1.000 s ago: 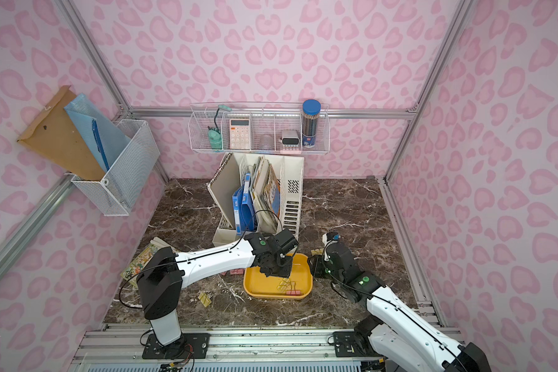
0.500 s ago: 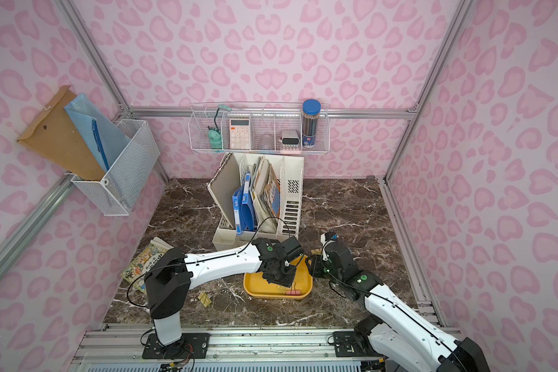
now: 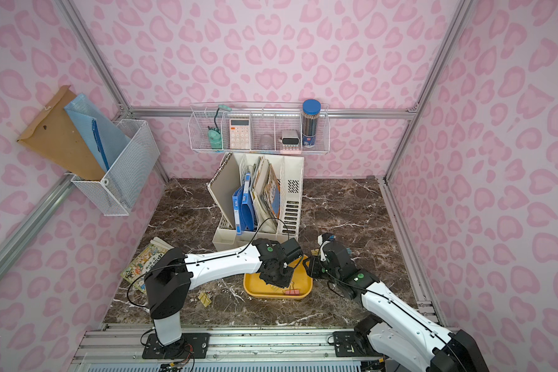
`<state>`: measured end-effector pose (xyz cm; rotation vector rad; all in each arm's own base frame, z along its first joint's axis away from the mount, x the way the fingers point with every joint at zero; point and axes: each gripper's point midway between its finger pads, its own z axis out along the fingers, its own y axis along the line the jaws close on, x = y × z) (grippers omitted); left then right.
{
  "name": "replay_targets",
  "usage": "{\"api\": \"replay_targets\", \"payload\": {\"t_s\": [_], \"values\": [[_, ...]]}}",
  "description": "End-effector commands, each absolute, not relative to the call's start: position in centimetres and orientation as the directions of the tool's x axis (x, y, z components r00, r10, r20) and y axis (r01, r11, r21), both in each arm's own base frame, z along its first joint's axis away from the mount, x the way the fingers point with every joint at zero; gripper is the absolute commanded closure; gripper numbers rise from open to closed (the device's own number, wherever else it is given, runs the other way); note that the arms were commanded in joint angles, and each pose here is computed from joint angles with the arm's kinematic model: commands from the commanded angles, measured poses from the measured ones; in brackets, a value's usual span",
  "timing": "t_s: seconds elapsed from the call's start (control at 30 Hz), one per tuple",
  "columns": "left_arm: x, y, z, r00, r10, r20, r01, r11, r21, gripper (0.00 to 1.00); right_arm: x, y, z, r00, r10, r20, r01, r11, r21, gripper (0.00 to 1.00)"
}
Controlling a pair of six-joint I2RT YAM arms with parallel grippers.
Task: Take out the binder clips from the storage box
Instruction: Pick up the binder clip from the storage box.
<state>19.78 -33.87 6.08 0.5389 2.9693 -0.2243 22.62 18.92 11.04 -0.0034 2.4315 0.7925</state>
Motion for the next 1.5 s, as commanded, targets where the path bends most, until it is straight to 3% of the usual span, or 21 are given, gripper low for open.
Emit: {"api": "replay_targets", "payload": {"t_s": [0.0,0.17,0.3,0.57,0.77,1.2,1.47], "values": [[20.0,-32.6,5.9,-0.923,0.361,-0.13,0.37,0.928,-0.052,0.76,22.9,19.3,11.6,-0.826,0.161,-0.541,-0.197,0.816,0.544,0.55],[20.2,-32.4,5.9,-0.92,0.367,-0.139,0.375,0.926,-0.039,0.87,22.9,19.4,11.7,-0.825,0.164,-0.541,-0.198,0.812,0.548,0.55],[20.2,-32.1,5.9,-0.919,0.369,-0.14,0.376,0.926,-0.026,0.9,22.9,19.3,11.7,-0.824,0.16,-0.543,-0.199,0.816,0.543,0.54],[20.3,-30.9,6.0,-0.914,0.381,-0.141,0.381,0.924,0.026,0.78,23.0,19.4,12.0,-0.823,0.159,-0.546,-0.204,0.814,0.545,0.53],[20.2,-30.2,5.7,-0.913,0.389,-0.127,0.384,0.921,0.06,0.78,23.0,19.4,12.0,-0.823,0.161,-0.545,-0.203,0.812,0.547,0.53],[20.9,-29.4,7.6,-0.903,0.383,-0.195,0.373,0.924,0.087,0.99,23.4,19.7,12.7,-0.816,0.155,-0.556,-0.217,0.81,0.545,0.52],[22.1,-28.4,9.8,-0.897,0.336,-0.288,0.315,0.942,0.119,1.0,23.4,20.0,13.0,-0.817,0.159,-0.554,-0.222,0.799,0.558,0.52]]}}
